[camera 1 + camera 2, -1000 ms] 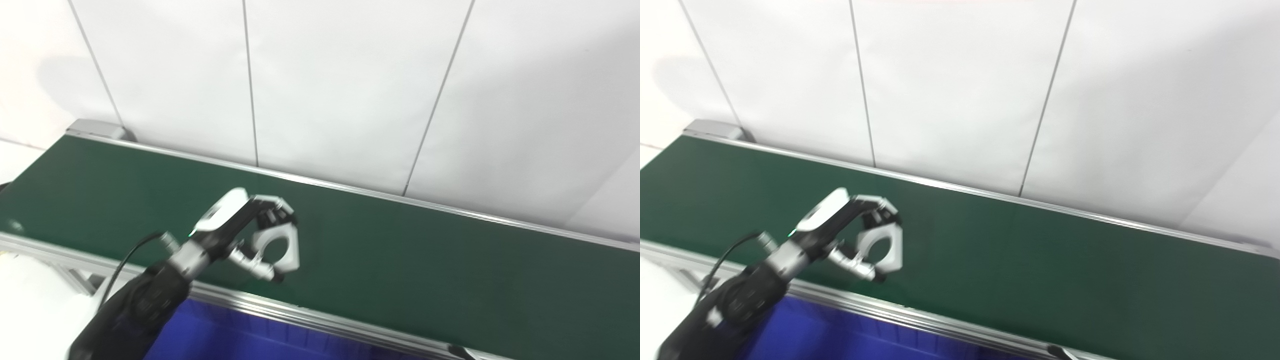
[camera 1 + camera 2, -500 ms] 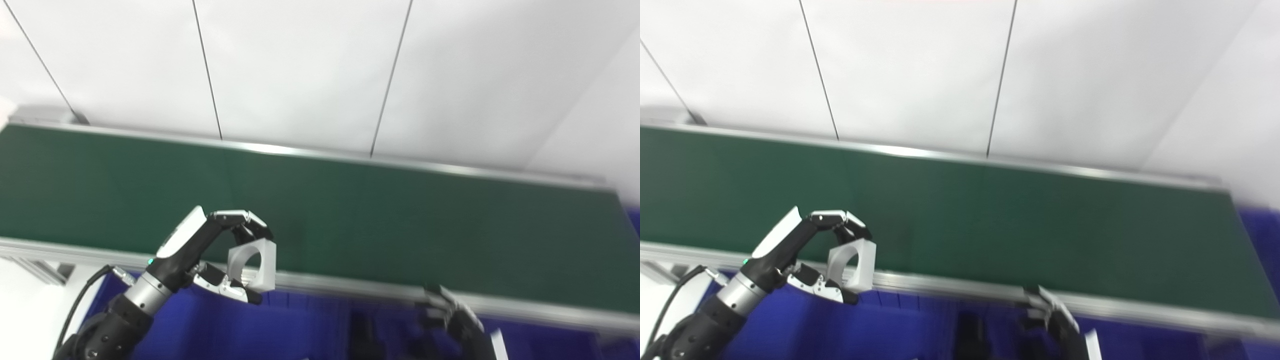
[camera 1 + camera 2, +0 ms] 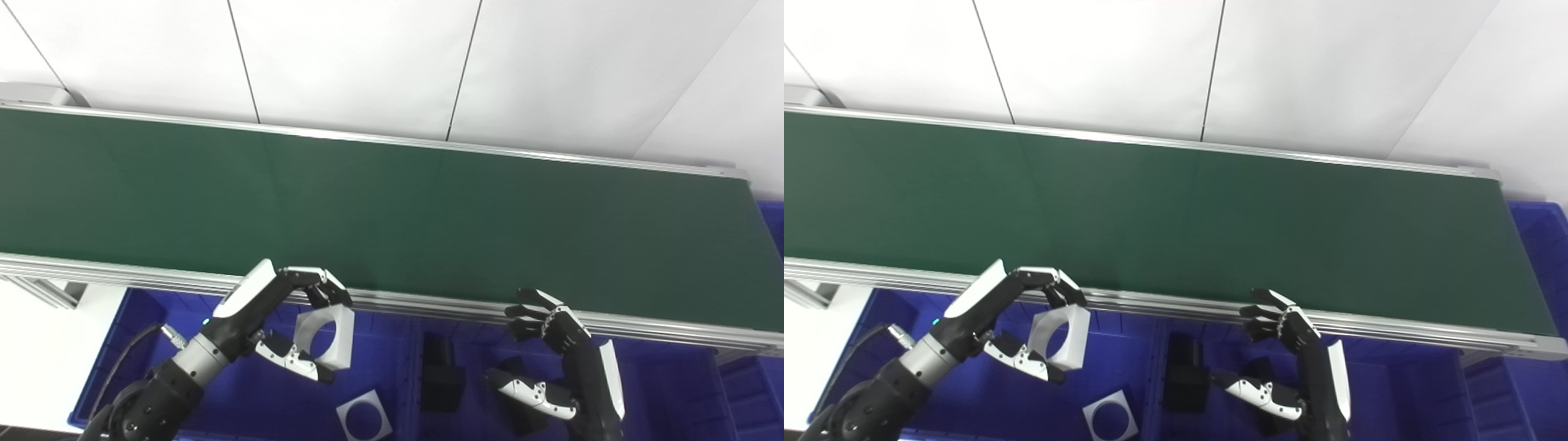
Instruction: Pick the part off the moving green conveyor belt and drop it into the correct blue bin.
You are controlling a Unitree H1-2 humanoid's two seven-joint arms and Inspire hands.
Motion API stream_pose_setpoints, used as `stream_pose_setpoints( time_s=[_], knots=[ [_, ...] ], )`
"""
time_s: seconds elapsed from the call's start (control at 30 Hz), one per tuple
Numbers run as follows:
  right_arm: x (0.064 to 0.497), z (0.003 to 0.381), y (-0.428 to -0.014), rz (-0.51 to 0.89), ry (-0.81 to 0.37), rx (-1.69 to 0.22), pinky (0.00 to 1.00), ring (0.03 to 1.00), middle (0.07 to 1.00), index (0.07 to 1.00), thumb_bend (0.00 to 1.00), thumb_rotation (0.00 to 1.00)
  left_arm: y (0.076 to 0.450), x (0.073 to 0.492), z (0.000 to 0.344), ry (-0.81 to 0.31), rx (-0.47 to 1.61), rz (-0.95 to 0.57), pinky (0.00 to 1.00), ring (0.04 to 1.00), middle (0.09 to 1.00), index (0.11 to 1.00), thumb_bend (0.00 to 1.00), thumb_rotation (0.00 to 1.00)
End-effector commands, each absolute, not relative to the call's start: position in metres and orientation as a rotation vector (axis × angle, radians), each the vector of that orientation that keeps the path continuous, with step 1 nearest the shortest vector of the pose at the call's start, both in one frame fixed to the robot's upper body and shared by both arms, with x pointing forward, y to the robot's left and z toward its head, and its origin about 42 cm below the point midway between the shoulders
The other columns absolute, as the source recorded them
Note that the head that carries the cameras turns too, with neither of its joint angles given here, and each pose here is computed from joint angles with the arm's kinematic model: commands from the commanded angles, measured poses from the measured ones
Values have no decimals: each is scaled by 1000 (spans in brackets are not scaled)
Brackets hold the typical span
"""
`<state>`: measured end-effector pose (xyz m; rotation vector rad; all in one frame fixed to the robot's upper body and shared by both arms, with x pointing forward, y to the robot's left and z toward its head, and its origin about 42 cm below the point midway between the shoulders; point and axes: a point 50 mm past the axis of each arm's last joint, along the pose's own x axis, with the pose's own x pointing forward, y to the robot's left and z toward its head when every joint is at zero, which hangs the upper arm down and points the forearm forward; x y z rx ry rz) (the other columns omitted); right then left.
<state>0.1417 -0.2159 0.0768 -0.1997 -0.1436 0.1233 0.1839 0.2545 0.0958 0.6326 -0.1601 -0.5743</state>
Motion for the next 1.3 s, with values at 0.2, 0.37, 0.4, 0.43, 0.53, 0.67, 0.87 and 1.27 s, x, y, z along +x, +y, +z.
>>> stream_pose_setpoints(
  time_s=[0.2, 0.37, 0.4, 0.43, 0.53, 0.67, 0.87, 1.27],
  knots=[
    [143, 87, -213, 113, -171, -198, 498, 567, 642, 746, 832, 283, 257, 188, 85, -128, 777, -709, 544, 464, 503, 496, 499, 0],
    [141, 87, -212, 112, -166, -189, 504, 572, 645, 749, 831, 273, 250, 194, 79, -93, 870, -748, 531, 463, 511, 487, 499, 0],
    [141, 87, -212, 113, -166, -188, 503, 572, 645, 749, 830, 272, 248, 195, 77, -85, 899, -753, 531, 461, 514, 486, 499, 0],
    [141, 88, -212, 112, -167, -190, 502, 570, 643, 748, 829, 271, 247, 196, 75, -81, 923, -758, 532, 458, 517, 485, 499, 0],
    [141, 89, -212, 108, -166, -200, 513, 573, 642, 747, 831, 280, 243, 197, 71, -83, 965, -757, 542, 571, 512, 483, 512, 0],
    [140, 90, -211, 110, -164, -195, 513, 575, 644, 747, 832, 277, 239, 195, 70, -58, 1073, -780, 739, 717, 697, 498, 507, 74],
    [140, 89, -211, 110, -172, -205, 501, 572, 640, 742, 828, 287, 239, 191, 74, -32, 1136, -806, 920, 831, 812, 779, 793, 633],
    [138, 90, -212, 126, -154, -229, 511, 587, 664, 752, 818, 293, 247, 168, 84, -23, 650, -752, 759, 841, 859, 852, 949, 609]
  ],
)
